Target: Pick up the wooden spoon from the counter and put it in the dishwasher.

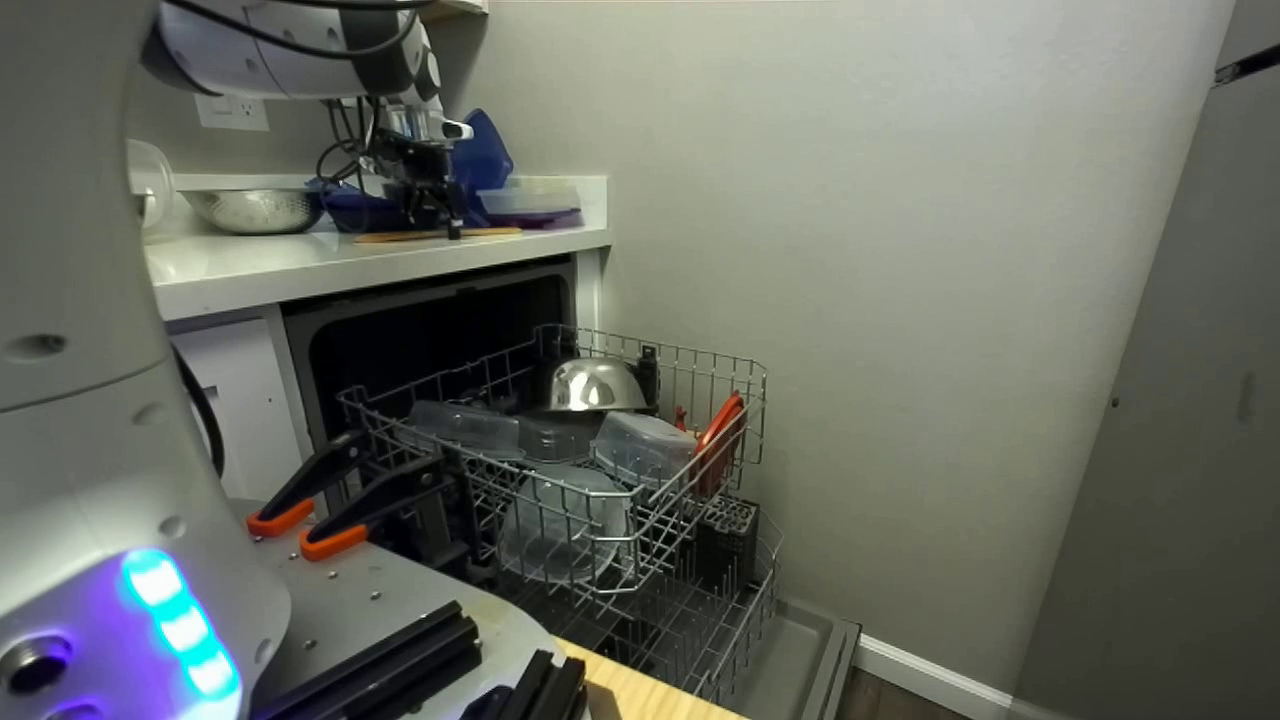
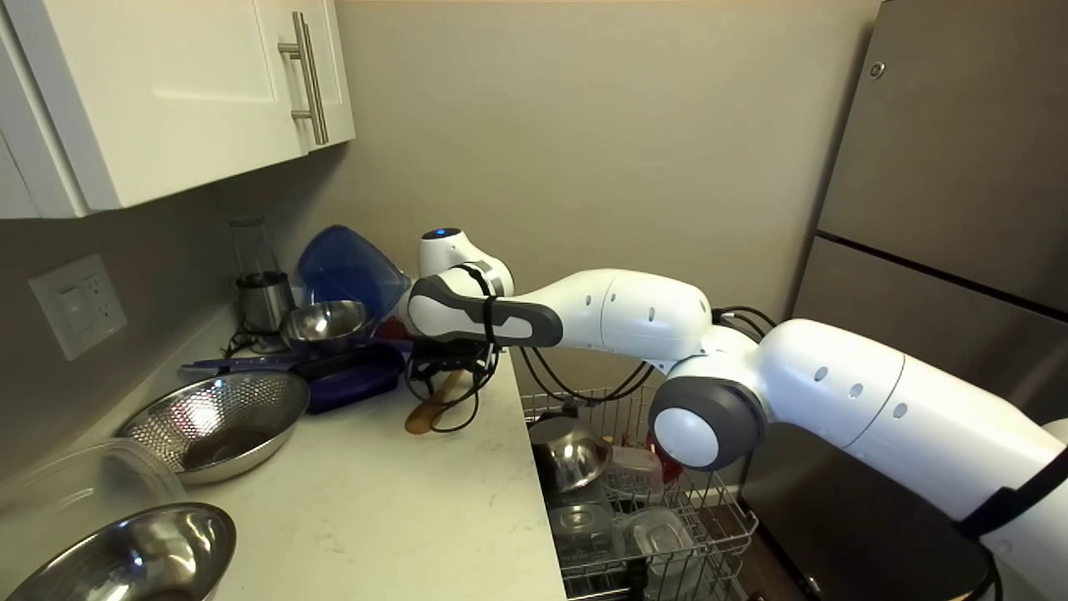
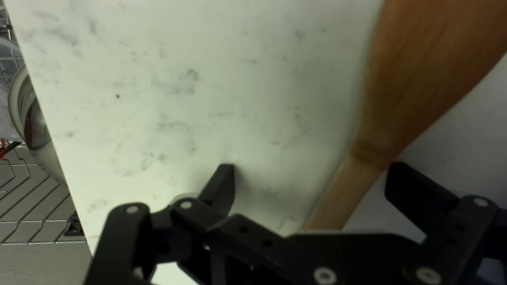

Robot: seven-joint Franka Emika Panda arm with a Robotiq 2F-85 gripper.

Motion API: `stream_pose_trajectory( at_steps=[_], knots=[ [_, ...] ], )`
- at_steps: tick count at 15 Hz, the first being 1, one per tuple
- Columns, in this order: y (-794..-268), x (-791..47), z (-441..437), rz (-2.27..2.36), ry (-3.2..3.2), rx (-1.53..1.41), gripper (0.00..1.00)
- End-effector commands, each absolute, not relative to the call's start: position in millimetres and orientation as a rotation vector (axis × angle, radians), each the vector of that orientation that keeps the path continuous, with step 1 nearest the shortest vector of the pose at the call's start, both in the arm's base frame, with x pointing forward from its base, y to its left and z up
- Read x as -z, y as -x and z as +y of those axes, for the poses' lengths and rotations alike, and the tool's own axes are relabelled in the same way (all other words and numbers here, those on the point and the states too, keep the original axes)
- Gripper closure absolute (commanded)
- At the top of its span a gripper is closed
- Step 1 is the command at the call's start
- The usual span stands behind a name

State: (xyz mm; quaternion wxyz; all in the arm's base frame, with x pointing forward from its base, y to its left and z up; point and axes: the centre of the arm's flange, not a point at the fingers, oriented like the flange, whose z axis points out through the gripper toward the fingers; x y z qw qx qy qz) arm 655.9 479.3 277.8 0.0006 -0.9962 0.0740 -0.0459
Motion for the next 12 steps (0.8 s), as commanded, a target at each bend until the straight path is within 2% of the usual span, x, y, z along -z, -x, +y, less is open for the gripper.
stream_pose_trajectory(
  at_steps=[1, 12],
  knots=[
    [-676, -269, 492, 0.313, 3.108, 0.098, 0.27],
    [-680, -286, 476, 0.379, 3.122, 0.139, 0.97]
  ],
)
